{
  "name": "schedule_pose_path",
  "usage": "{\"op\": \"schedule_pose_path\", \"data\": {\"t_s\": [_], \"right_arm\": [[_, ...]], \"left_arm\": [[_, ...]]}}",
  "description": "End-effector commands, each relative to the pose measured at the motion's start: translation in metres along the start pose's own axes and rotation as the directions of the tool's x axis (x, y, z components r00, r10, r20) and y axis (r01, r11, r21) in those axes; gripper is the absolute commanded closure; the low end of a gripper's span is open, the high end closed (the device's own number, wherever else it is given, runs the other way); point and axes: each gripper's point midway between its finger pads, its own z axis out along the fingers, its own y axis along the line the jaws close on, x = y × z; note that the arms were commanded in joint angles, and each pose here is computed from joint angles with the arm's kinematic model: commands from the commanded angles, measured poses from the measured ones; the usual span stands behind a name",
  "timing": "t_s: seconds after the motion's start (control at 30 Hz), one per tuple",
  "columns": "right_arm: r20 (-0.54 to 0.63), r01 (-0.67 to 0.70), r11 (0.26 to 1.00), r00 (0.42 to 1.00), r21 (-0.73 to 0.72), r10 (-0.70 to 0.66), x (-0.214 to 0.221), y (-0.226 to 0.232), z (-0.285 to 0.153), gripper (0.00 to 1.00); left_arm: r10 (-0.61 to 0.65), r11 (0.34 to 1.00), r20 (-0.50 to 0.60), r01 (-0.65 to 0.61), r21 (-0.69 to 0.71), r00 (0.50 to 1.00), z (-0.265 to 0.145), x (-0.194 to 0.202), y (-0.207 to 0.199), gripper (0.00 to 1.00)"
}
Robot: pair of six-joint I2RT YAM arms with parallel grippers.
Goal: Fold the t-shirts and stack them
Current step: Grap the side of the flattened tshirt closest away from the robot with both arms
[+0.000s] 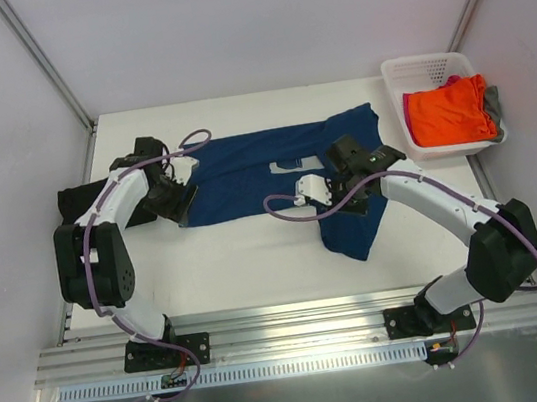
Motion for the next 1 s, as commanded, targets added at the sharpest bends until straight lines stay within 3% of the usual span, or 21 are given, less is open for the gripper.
{"op": "schedule_pose_path", "data": {"t_s": [0.0, 0.03, 0.07, 0.17, 0.37, 0.97], "right_arm": [[-0.062, -0.013, 0.998, 0.998, -0.055, 0.010, 0.015, 0.013, -0.009, 0.97], [-0.068, -0.004, 0.997, 0.998, -0.083, -0.001, 0.019, 0.018, -0.008, 0.78], [-0.079, 0.001, 0.995, 0.997, -0.103, -0.009, 0.024, 0.024, -0.008, 0.68], [-0.094, 0.082, 0.980, 0.991, -0.181, -0.100, 0.046, 0.052, -0.005, 0.56], [-0.068, 0.240, 0.955, 0.965, -0.174, -0.255, 0.068, 0.071, 0.005, 0.57], [-0.040, 0.257, 0.928, 0.960, -0.270, -0.277, 0.065, 0.091, 0.042, 0.62]], "left_arm": [[0.040, 0.999, 0.025, -0.040, -0.024, 0.999, -0.011, 0.008, 0.000, 0.36], [0.040, 0.999, 0.028, -0.039, -0.026, 0.999, -0.013, 0.009, -0.001, 0.36], [0.038, 0.999, 0.027, -0.037, -0.029, 0.999, -0.013, 0.010, -0.001, 0.36], [0.029, 0.999, 0.042, -0.027, -0.033, 0.999, -0.016, 0.004, 0.000, 0.35], [0.008, 0.999, 0.061, -0.006, -0.032, 0.998, -0.017, -0.008, 0.004, 0.35], [-0.011, 0.999, 0.078, 0.015, -0.044, 0.997, -0.022, -0.026, 0.012, 0.34]]}}
